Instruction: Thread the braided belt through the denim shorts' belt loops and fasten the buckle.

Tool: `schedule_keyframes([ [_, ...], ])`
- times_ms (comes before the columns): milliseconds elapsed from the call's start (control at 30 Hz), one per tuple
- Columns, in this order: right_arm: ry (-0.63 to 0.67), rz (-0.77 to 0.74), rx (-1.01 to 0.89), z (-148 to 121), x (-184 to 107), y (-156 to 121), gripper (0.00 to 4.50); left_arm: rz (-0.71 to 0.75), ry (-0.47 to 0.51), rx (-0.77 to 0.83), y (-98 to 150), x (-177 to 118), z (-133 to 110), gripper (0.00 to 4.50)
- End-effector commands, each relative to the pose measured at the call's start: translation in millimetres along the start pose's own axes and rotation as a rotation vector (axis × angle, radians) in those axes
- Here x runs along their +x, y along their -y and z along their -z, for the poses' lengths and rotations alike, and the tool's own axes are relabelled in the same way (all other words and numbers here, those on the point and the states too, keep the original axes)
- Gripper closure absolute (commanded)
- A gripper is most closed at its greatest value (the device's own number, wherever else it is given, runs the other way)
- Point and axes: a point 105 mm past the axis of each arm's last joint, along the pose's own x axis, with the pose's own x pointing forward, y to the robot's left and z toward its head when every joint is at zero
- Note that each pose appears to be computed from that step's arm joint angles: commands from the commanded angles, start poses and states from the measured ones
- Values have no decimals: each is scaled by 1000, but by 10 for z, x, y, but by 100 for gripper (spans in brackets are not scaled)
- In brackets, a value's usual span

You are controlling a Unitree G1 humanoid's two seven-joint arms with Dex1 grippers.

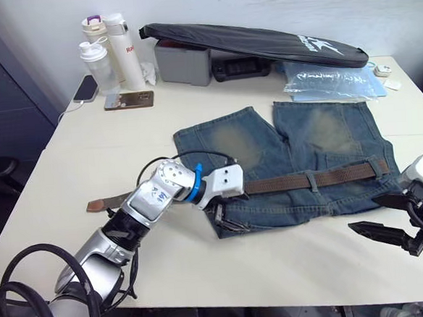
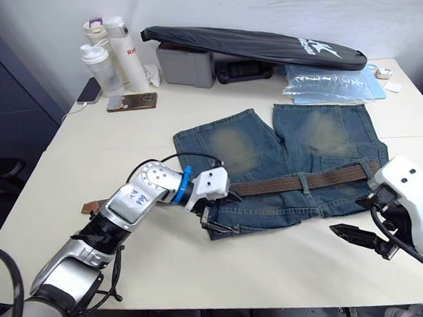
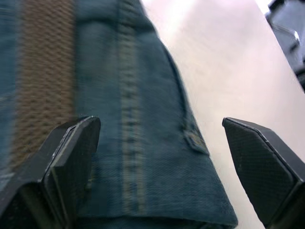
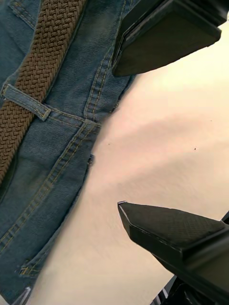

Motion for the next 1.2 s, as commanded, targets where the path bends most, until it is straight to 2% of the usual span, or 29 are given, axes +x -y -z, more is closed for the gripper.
schedule_keyframes([
  [33, 39, 51, -61, -99, -50, 14, 6, -10, -27, 49, -27, 111, 46, 0],
  [67, 33, 54, -71, -99, -48, 10, 6, -6, -29, 38, -26, 138, 59, 0],
  [100, 24, 58, -80, -93, -49, 11, 0, -7, -37, 30, -33, 157, 79, 54],
  [133, 15, 62, -85, -83, -52, 14, 0, -9, -56, 34, -39, 170, 118, 83],
  [200, 9, 73, -89, -76, -64, 32, 0, -22, -106, 42, -64, 167, 235, 174],
  [300, 11, 80, -96, -88, -77, 55, 0, -50, -159, 48, -119, 74, 391, 310],
  [400, 11, 83, -103, -99, -66, 81, 0, -114, -184, 18, -256, -114, 516, 425],
  [433, 12, 82, -106, -103, -59, 88, 0, -134, -202, 17, -305, -201, 571, 442],
  [567, 17, 66, -113, -120, -13, 100, 0, -190, -313, 17, -436, -604, 828, 443],
  [667, 15, 57, -116, -123, 19, 111, 0, -227, -345, -19, -494, -887, 952, 443],
  [767, 16, 49, -124, -133, 53, 129, 0, -225, -377, -31, -449, -1130, 1094, 443],
  [833, 16, 45, -129, -138, 72, 140, 0, -213, -377, -41, -405, -1230, 1139, 443],
  [1000, 24, 32, -141, -158, 150, 164, 0, -216, -297, -132, -350, -1331, 1171, 443],
  [1067, 27, 22, -146, -170, 186, 173, 0, -231, -261, -181, -371, -1385, 1148, 339],
  [1133, 48, 11, -136, -200, 217, 196, 0, -285, -207, -250, -416, -1567, 1106, 278],
  [1200, 64, 10, -122, -220, 234, 239, 0, -326, -121, -308, -455, -1727, 1005, 194],
])
